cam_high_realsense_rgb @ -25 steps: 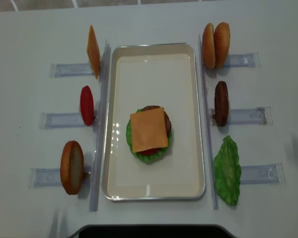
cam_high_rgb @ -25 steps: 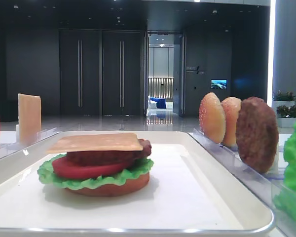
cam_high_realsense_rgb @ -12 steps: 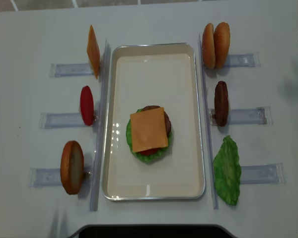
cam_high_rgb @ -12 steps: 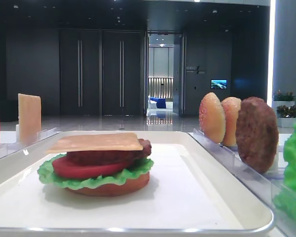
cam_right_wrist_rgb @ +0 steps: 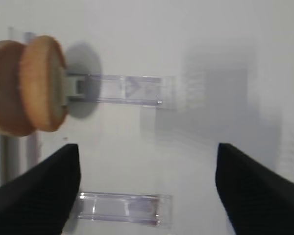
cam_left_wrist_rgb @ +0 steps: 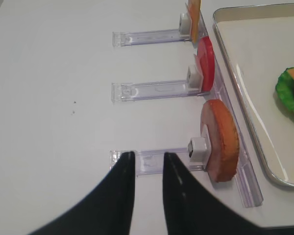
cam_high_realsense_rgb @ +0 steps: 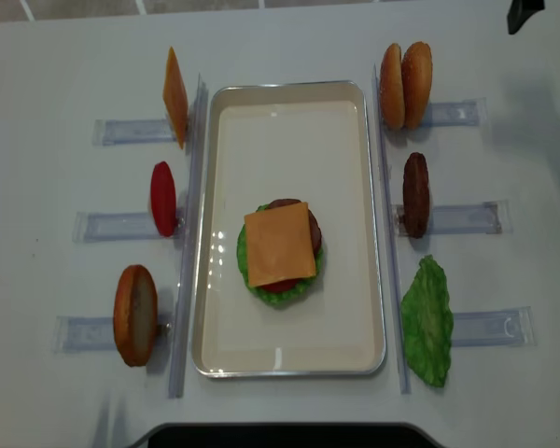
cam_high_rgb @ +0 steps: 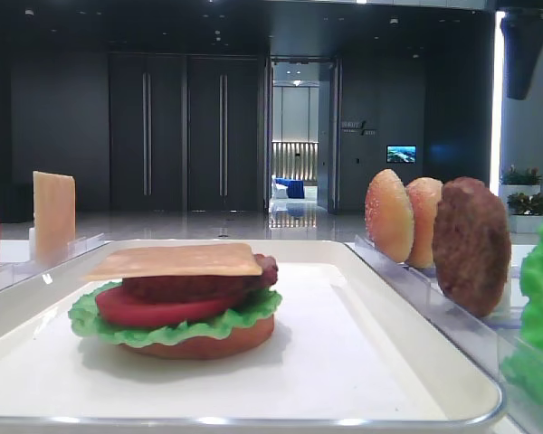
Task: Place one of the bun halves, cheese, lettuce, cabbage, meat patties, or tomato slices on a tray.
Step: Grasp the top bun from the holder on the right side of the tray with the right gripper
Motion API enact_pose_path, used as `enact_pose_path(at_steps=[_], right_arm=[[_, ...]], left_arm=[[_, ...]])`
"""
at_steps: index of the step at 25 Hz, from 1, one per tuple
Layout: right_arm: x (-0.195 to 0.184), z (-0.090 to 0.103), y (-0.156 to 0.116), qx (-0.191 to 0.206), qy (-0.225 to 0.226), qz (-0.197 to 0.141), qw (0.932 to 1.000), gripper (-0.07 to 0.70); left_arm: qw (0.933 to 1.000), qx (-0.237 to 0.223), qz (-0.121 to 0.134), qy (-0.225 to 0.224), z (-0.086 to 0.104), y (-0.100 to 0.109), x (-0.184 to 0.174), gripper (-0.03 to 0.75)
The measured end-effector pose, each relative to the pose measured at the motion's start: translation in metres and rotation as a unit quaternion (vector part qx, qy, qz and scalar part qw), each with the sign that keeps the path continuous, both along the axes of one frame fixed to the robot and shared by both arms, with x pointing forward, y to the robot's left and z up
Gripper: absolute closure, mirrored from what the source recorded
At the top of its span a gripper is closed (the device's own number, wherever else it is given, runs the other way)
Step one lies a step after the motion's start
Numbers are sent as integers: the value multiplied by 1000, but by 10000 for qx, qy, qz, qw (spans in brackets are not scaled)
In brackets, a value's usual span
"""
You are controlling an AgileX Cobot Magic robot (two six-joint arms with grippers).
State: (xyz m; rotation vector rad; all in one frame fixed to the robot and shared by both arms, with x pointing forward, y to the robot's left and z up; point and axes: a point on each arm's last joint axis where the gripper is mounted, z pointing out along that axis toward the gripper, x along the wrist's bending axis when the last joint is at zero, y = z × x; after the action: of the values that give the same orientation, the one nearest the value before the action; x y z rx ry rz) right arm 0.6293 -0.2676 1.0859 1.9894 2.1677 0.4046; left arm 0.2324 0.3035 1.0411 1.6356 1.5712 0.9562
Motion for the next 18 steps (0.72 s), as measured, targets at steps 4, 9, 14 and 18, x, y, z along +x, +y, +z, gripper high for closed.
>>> enact_pose_path(at_steps=[4, 9, 14, 18], right_arm=[[-10, 1, 61, 103, 20, 475, 9988, 93], [-30, 1, 129, 50, -126, 971, 9952, 93], [-32, -7, 157, 110, -325, 1064, 9937, 93], [-22, -23, 160, -42, -308, 1005, 9944, 93]], left_arm=[[10000, 10, -6, 0, 0, 0, 0, 565], [10000, 13, -8, 0, 0, 0, 0, 566], [10000, 13, -8, 0, 0, 0, 0, 566], [10000, 13, -8, 0, 0, 0, 0, 566]])
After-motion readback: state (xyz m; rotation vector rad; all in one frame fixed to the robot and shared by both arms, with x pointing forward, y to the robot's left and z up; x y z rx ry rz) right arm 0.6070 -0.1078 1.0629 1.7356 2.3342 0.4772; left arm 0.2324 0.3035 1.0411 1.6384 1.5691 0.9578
